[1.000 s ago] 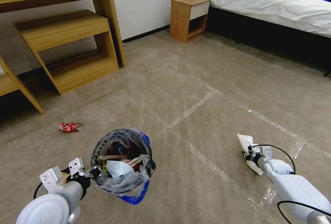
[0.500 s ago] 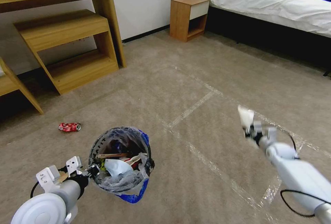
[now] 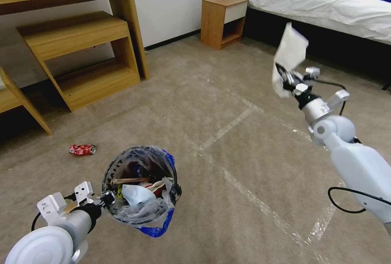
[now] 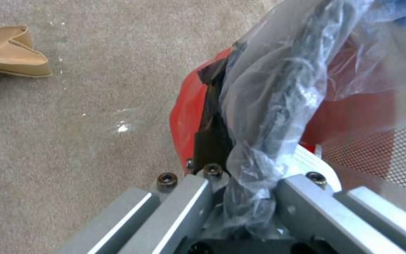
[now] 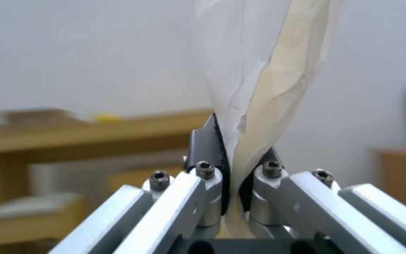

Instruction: Pick up the trash bin and place the garbage on the floor into it.

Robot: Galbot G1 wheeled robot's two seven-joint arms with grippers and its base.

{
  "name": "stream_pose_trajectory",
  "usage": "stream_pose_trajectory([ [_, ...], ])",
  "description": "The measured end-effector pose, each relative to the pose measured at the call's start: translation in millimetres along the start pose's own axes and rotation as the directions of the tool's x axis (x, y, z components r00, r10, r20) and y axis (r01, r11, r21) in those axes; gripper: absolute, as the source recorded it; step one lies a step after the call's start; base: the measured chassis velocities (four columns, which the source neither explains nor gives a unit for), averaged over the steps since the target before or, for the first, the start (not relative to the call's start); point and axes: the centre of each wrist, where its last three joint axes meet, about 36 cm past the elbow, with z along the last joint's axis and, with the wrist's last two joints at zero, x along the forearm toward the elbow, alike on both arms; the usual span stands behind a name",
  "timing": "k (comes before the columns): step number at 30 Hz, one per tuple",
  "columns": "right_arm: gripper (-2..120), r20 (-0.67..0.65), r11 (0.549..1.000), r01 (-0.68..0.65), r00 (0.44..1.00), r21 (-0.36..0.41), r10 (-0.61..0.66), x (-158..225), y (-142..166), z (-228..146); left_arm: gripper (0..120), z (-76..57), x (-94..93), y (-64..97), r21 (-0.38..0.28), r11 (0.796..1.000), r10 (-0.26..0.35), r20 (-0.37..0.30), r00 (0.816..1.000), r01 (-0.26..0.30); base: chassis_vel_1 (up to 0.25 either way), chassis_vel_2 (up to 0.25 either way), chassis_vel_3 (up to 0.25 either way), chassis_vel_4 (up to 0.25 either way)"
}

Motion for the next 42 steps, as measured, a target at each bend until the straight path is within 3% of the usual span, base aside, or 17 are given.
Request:
stream_pose_trajectory([
  [2, 2, 0.04, 0.988, 0.153, 0.988, -0.028, -0.152, -21.1, 30.5, -9.0, 0, -0.4, -0.1, -0.2, 0.006, 1.0, 0.005, 0.0, 1.0, -0.005, 0.0, 0.0, 0.0, 0.0],
  [3, 2, 0.04, 0.988, 0.153, 0.988, -0.028, -0.152, -21.1, 30.5, -9.0, 0, -0.4, -0.1, -0.2, 0.006, 1.0, 0.005, 0.0, 1.0, -0.005, 0.0, 0.0, 0.0, 0.0],
  [6, 2, 0.066, 0.932, 0.354, 0.934, -0.073, -0.35, -49.7, 76.8, -7.3, 0, -0.5, -0.3, -0.9, 0.016, 1.0, 0.01, 0.003, 1.0, -0.01, 0.0, 0.0, 0.0, 0.0],
  [8, 2, 0.067, 0.92, 0.384, 0.923, -0.081, -0.379, -54.4, 84.7, -5.2, 0, -0.4, -0.5, -1.0, 0.019, 1.0, 0.01, 0.003, 1.0, -0.01, 0.0, 0.0, 0.0, 0.0],
  [10, 2, 0.068, 0.862, 0.491, 0.871, -0.123, -0.487, -74.0, 120.5, 8.5, 0, 1.6, -2.0, -0.7, 0.03, 1.0, 0.007, 0.002, 1.0, -0.007, 0.0, 0.0, 0.0, 0.0],
  [11, 2, 0.068, 0.862, 0.491, 0.871, -0.123, -0.487, -74.0, 120.5, 8.5, 0, 1.6, -2.0, -0.7, 0.03, 1.0, 0.007, 0.002, 1.0, -0.007, 0.0, 0.0, 0.0, 0.0],
  [14, 2, 0.055, 0.787, 0.595, 0.802, -0.164, -0.594, -95.8, 161.8, 31.6, 0, 4.8, -4.1, -0.4, 0.046, 0.999, 0.001, 0.001, 1.0, -0.001, 0.0, 0.0, 0.0, 0.0],
  [15, 2, 0.055, 0.787, 0.595, 0.802, -0.164, -0.594, -95.8, 161.8, 31.6, 0, 4.8, -4.1, -0.4, 0.046, 0.999, 0.001, 0.001, 1.0, -0.001, 0.0, 0.0, 0.0, 0.0],
  [18, 2, 0.038, 0.724, 0.66, 0.744, -0.2, -0.668, -110.3, 194.9, 59.4, 0, 6.4, -4.4, -0.1, 0.055, 0.998, -0.003, 0.002, 1.0, 0.003, 0.0, 0.0, 0.0, 0.0],
  [29, 2, -0.015, 0.634, 0.718, 0.658, -0.286, -0.753, -113.5, 244.0, 131.5, 0, 8.7, -2.7, 3.3, 0.066, 0.998, -0.019, 0.001, 1.0, 0.019, 0.0, 0.0, 0.0, 0.0],
  [42, 2, -0.06, 0.634, 0.695, 0.657, -0.338, -0.752, -92.3, 248.3, 183.5, 0, 12.2, -0.7, 3.2, 0.068, 0.997, -0.024, -0.003, 1.0, 0.024, 0.0, 0.0, 0.0, 0.0],
])
